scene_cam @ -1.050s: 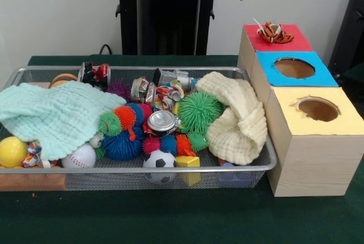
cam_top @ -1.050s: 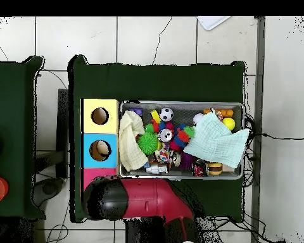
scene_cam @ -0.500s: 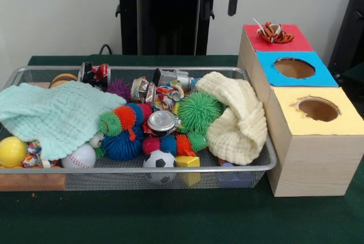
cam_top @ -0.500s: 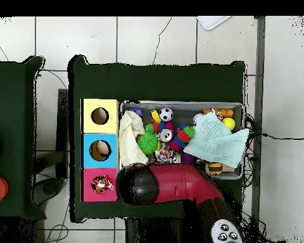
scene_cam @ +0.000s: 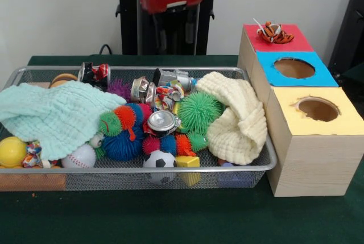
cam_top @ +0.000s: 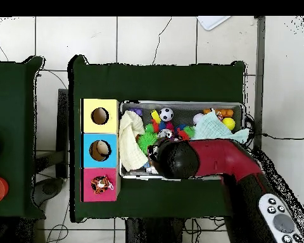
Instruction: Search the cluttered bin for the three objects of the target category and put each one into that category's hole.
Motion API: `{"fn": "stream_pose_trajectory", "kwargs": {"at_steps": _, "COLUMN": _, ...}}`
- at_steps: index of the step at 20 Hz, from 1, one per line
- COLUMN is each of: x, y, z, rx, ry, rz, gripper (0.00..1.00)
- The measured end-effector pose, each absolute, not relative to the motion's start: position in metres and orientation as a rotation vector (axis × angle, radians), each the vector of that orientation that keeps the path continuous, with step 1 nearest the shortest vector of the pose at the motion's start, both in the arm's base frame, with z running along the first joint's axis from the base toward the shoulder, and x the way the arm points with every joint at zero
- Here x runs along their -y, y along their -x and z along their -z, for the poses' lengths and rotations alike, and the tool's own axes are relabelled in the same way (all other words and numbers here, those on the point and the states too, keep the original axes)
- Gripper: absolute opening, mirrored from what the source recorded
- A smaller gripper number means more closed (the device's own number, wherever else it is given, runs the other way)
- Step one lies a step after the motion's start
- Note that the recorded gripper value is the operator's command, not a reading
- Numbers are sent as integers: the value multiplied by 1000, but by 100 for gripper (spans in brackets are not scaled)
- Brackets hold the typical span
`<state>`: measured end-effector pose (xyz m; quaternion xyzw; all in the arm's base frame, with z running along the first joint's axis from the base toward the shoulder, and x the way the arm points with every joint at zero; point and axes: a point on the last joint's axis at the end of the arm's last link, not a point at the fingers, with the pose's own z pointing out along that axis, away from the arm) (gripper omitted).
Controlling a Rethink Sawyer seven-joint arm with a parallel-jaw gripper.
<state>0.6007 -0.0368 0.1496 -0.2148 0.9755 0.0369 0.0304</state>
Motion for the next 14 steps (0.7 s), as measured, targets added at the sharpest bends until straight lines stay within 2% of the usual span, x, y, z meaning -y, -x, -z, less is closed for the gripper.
{"fn": "stream_pose_trajectory", "kwargs": {"at_steps": 14, "x": 78, "y": -681, "z": -126, "rx": -2817, "ry": 1125, "rz": -166, "gripper": 100}}
